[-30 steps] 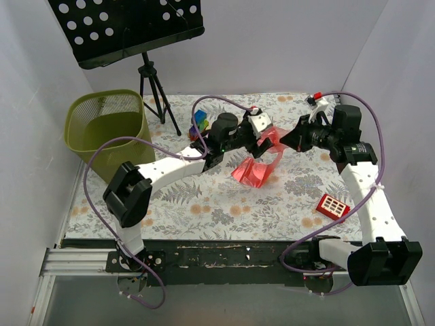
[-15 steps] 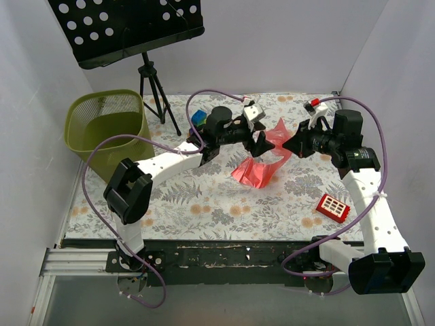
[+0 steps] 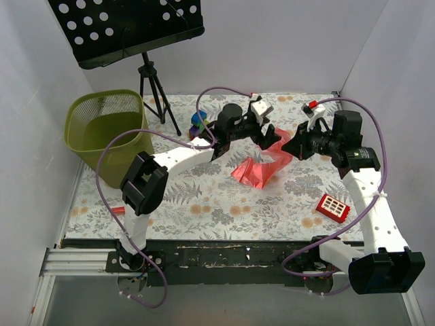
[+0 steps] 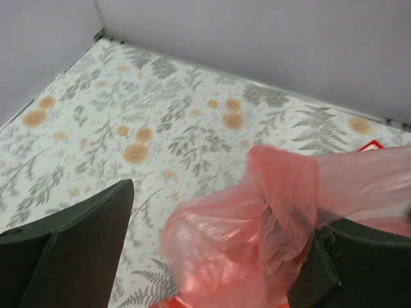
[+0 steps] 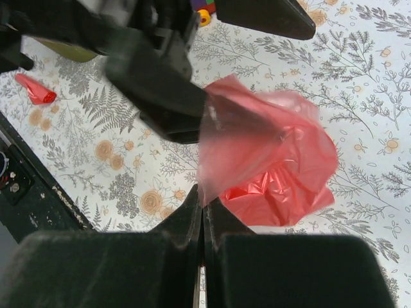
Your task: Put the trash bags into the trash bin
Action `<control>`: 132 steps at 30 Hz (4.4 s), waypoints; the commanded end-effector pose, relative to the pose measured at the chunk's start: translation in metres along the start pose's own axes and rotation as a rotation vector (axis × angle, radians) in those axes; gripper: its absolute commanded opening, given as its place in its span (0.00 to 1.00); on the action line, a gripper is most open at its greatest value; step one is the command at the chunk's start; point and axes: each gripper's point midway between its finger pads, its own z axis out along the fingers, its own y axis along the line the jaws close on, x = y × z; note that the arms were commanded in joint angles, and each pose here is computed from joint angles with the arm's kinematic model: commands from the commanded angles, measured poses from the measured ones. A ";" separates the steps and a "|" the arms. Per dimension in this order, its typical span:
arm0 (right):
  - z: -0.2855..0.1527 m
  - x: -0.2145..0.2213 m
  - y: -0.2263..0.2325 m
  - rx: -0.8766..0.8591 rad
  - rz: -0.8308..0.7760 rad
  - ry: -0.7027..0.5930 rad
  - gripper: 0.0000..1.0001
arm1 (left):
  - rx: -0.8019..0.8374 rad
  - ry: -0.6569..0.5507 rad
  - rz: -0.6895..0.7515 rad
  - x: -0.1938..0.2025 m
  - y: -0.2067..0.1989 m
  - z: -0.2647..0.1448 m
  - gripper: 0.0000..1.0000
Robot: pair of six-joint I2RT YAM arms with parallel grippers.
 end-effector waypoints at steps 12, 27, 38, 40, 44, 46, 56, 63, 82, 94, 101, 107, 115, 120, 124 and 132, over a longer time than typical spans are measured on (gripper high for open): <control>-0.031 -0.038 -0.057 0.364 -0.061 -0.056 0.01 | -0.626 0.053 0.115 0.002 0.127 -0.079 0.82; -0.015 -0.044 -0.038 0.205 -0.105 -0.079 0.15 | -0.062 -0.020 0.259 -0.064 0.021 -0.093 0.11; 0.017 -0.064 0.001 -0.026 -0.162 -0.088 0.65 | -0.036 -0.010 0.265 -0.070 0.009 -0.098 0.09; 0.025 -0.060 0.008 -0.050 -0.166 -0.069 0.66 | -0.041 -0.014 0.263 -0.074 0.008 -0.097 0.09; 0.038 -0.041 0.008 -0.048 -0.153 -0.018 0.55 | -0.063 -0.019 0.255 -0.079 0.011 -0.097 0.08; 0.041 -0.033 0.003 -0.021 -0.132 0.001 0.08 | -0.098 -0.015 0.247 -0.079 0.016 -0.098 0.09; 0.011 -0.074 -0.012 0.148 -0.248 -0.083 0.01 | -0.319 0.166 0.321 -0.003 0.071 -0.110 0.10; -0.007 -0.074 -0.034 0.260 -0.194 -0.099 0.01 | -0.352 0.152 0.286 -0.005 0.087 -0.110 0.00; -0.042 -0.068 -0.088 0.515 -0.132 -0.100 0.04 | -0.509 0.074 0.232 -0.052 0.103 -0.130 0.00; -0.001 -0.090 0.032 -0.099 -0.295 -0.142 0.76 | -0.387 0.009 0.240 -0.093 0.077 -0.120 0.00; 0.021 -0.079 0.048 -0.167 -0.283 -0.092 0.84 | -0.391 -0.006 0.217 -0.103 0.074 -0.122 0.00; 0.034 -0.059 0.063 -0.210 -0.280 -0.044 0.88 | -0.430 -0.016 0.210 -0.110 0.080 -0.123 0.00; 0.060 -0.046 0.057 -0.132 -0.267 -0.012 0.89 | -0.456 -0.029 0.183 -0.116 0.084 -0.124 0.00; 0.079 -0.054 0.022 0.066 -0.250 -0.020 0.89 | -0.452 -0.038 0.180 -0.121 0.081 -0.126 0.00; 0.084 -0.069 0.003 0.169 -0.250 -0.050 0.68 | -0.454 -0.038 0.185 -0.122 0.080 -0.130 0.00; 0.086 -0.065 0.024 0.049 -0.240 -0.053 0.57 | -0.435 -0.025 0.190 -0.112 0.074 -0.132 0.00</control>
